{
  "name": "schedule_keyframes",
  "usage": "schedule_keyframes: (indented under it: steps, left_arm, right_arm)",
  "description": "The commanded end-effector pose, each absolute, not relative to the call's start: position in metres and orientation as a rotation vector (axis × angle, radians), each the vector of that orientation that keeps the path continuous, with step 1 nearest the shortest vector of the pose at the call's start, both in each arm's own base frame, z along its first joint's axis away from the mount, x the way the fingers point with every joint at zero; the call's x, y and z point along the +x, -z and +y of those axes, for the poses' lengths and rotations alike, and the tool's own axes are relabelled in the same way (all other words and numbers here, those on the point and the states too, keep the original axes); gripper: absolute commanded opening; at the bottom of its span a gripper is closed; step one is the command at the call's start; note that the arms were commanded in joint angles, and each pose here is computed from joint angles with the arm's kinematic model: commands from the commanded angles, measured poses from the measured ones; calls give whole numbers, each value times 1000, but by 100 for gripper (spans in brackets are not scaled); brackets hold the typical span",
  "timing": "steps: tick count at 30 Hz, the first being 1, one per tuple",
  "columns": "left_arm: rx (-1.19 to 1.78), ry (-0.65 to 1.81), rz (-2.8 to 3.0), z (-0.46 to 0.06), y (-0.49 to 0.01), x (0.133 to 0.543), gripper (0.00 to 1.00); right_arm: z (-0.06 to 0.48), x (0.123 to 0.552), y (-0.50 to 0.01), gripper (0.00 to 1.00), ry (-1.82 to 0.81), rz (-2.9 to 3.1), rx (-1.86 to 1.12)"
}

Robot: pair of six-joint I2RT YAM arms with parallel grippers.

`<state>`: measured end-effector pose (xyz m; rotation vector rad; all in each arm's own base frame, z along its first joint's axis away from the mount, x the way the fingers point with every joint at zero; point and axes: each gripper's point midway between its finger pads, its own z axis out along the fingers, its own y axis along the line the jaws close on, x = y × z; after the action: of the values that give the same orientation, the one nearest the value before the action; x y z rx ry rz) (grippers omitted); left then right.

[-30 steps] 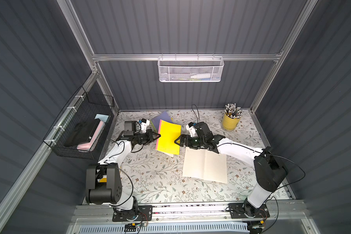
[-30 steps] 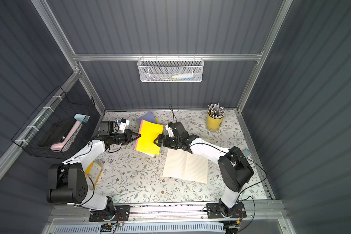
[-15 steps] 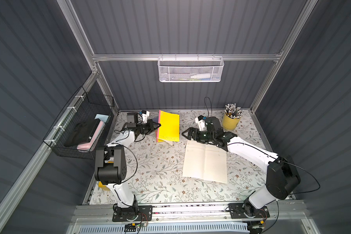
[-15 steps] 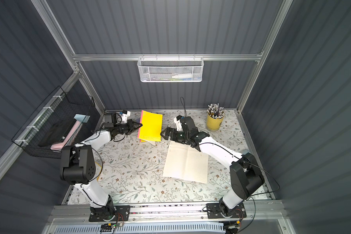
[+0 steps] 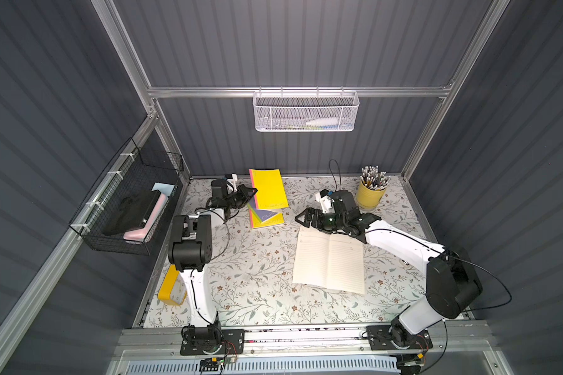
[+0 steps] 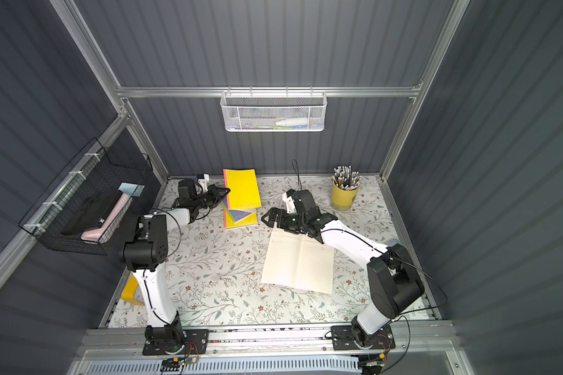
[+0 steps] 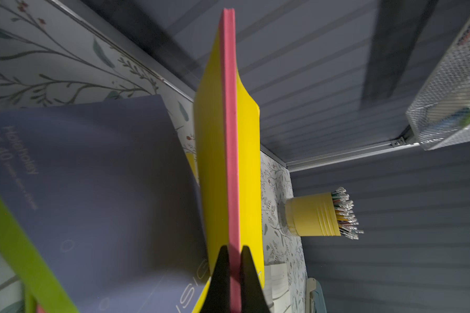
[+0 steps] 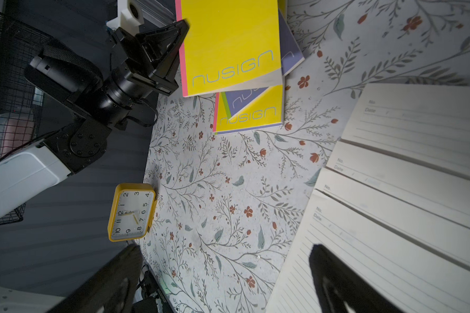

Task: Close the notebook
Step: Place the notebook at the notebook.

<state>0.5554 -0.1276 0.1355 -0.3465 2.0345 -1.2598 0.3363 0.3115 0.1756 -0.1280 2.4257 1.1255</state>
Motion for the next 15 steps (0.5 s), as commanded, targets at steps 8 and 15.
schedule_keyframes:
  steps: [8,15]
  left_arm:
    - [-467,1111,1955,-124,-124,562,0]
    - [-578,965,2018,-112,-90,549,0]
  right_arm:
    - [307,334,-163,99,-1139,2450,-129]
    - [303,329,-152,99,-1147,2469,-119]
